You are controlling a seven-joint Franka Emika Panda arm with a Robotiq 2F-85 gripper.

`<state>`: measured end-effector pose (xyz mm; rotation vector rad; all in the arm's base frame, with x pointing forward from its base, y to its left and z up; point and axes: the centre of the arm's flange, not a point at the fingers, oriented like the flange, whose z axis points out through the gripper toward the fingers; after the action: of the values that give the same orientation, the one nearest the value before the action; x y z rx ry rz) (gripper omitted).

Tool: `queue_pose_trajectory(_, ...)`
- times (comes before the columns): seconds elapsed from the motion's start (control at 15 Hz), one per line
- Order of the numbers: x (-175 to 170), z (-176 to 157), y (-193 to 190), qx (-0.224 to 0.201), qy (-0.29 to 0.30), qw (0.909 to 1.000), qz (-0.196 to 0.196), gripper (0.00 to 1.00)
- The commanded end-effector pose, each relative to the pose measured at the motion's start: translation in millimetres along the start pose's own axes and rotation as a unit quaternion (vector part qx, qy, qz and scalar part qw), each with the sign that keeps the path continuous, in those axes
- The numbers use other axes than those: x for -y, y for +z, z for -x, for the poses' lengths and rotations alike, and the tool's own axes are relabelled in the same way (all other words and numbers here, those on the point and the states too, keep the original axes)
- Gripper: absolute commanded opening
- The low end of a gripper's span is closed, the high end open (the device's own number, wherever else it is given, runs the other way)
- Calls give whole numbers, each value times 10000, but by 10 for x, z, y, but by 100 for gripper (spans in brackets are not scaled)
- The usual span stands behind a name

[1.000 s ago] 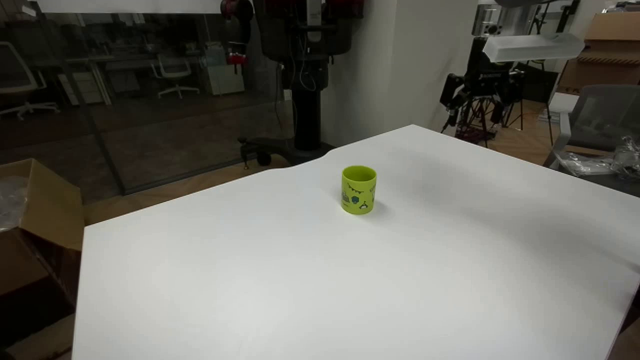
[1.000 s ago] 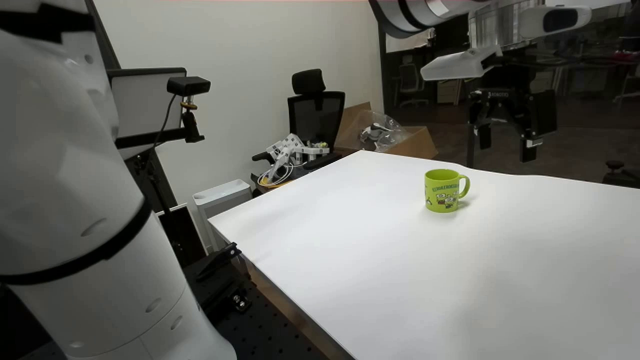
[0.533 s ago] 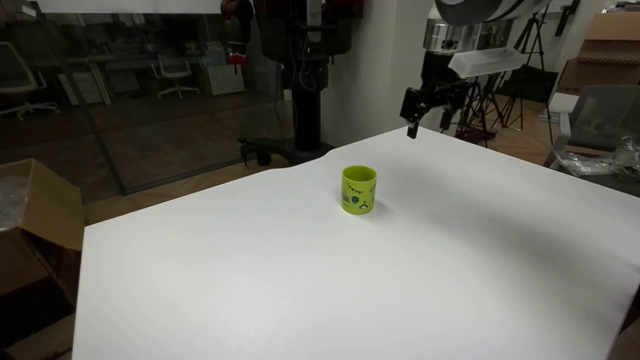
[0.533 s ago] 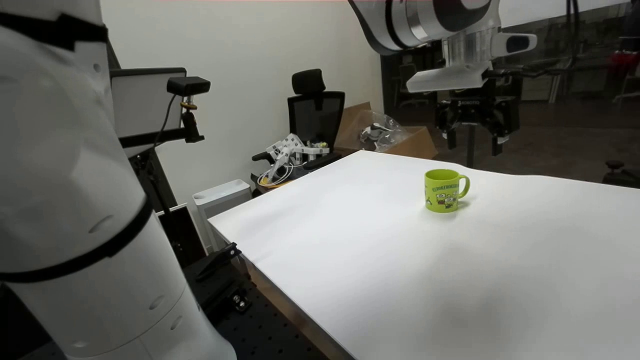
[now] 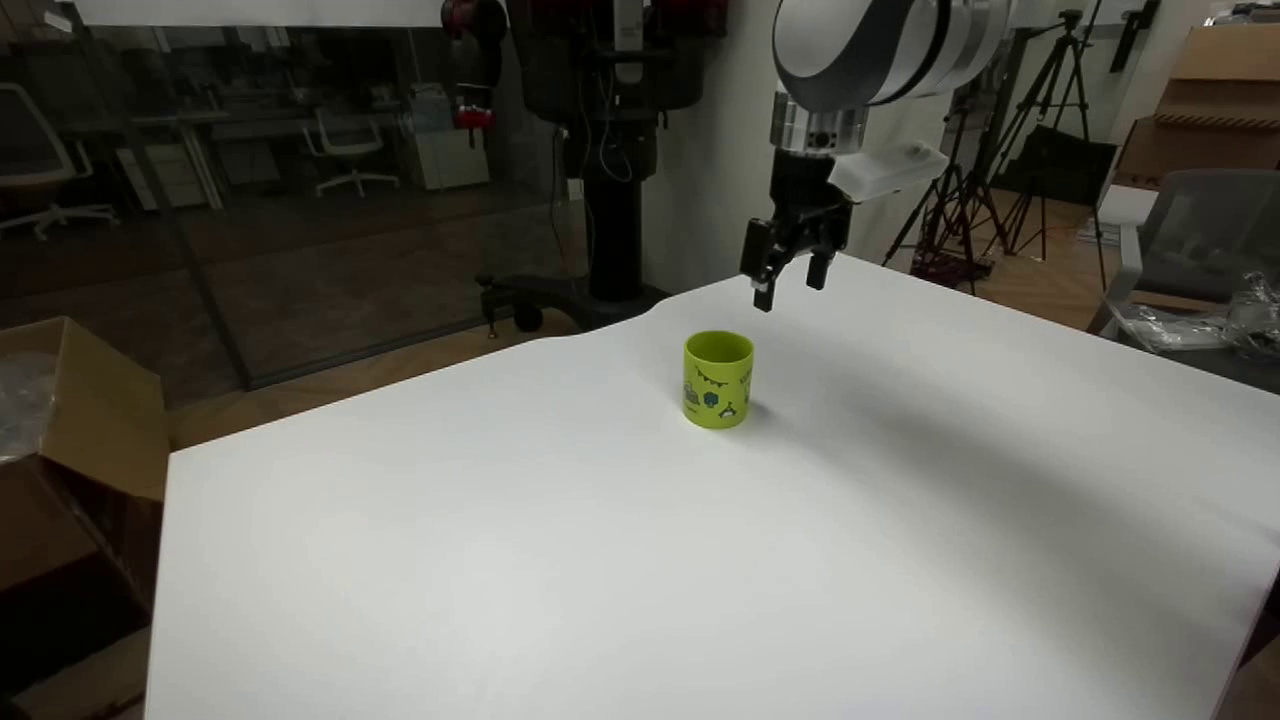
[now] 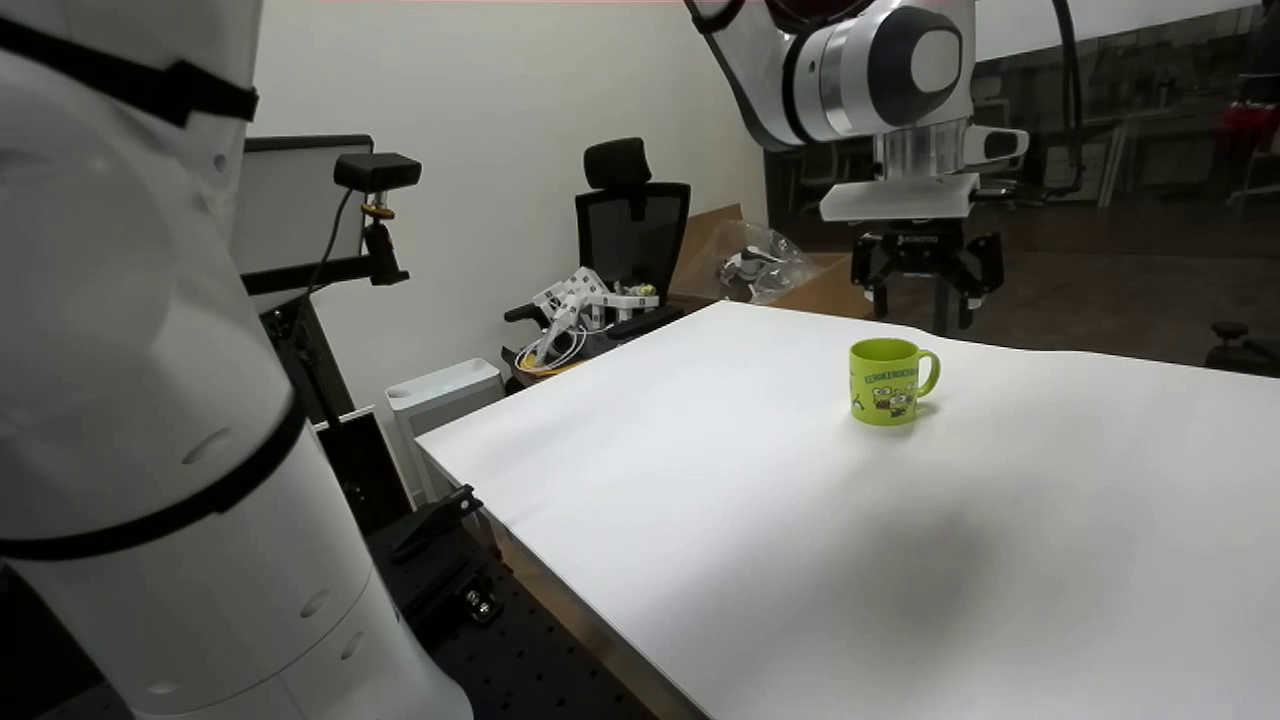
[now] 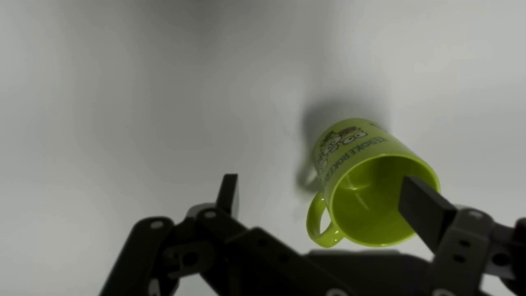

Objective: Move the yellow mug to the left

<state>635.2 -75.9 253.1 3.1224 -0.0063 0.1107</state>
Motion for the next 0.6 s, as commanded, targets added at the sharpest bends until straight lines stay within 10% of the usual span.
queue_pose_trajectory(0.0, -10, -17, 27, -13, 28, 10000, 36, 100)
queue_pose_trajectory(0.53, -144, -444, 470, 288, 95, 9995, -33, 100)
